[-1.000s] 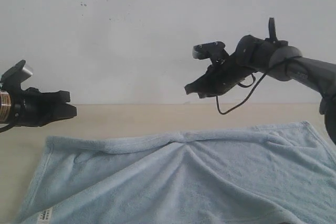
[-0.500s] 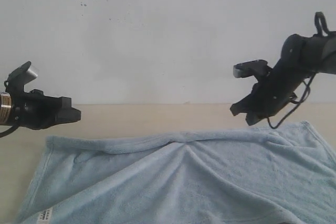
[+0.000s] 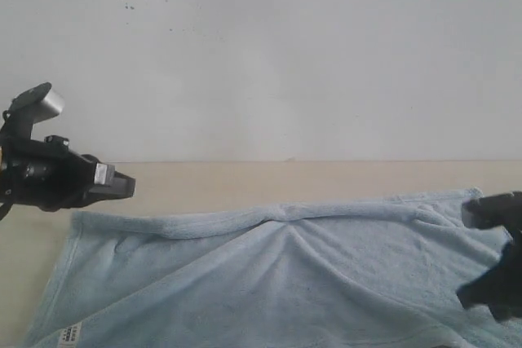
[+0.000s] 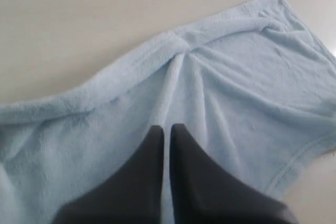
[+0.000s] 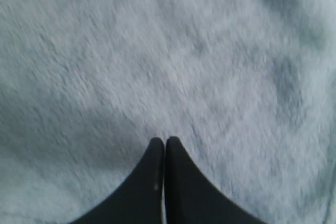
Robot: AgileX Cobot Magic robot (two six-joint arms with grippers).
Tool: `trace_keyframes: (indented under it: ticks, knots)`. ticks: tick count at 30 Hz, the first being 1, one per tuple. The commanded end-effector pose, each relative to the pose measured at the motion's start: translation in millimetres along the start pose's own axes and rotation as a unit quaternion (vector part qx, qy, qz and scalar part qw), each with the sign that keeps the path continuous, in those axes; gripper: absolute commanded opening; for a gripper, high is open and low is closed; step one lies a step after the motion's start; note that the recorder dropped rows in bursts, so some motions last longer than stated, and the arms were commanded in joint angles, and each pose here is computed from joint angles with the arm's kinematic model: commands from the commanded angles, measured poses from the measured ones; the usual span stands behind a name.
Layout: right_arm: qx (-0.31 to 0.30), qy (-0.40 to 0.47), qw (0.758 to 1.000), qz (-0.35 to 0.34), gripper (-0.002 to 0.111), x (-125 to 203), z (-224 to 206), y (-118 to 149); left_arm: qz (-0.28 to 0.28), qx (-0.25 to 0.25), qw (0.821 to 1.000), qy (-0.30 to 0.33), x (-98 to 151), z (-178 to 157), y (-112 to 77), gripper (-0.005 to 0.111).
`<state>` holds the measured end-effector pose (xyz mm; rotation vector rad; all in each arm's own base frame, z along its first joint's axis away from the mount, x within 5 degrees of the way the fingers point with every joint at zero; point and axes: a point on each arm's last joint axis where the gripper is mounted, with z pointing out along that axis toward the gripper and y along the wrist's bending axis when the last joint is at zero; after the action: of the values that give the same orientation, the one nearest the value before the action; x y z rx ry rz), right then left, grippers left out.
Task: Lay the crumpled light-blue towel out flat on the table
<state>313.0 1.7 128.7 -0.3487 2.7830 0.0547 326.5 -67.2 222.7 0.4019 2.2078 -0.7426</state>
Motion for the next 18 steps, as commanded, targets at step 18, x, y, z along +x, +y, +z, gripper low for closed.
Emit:
trace_keyframes:
  ticks: [18]
  knots:
    - [0.030,-0.061,0.997,0.040,0.000,27,-43,-5,-0.043,-0.063,0.994,0.072,86,-27,-15.9,0.004]
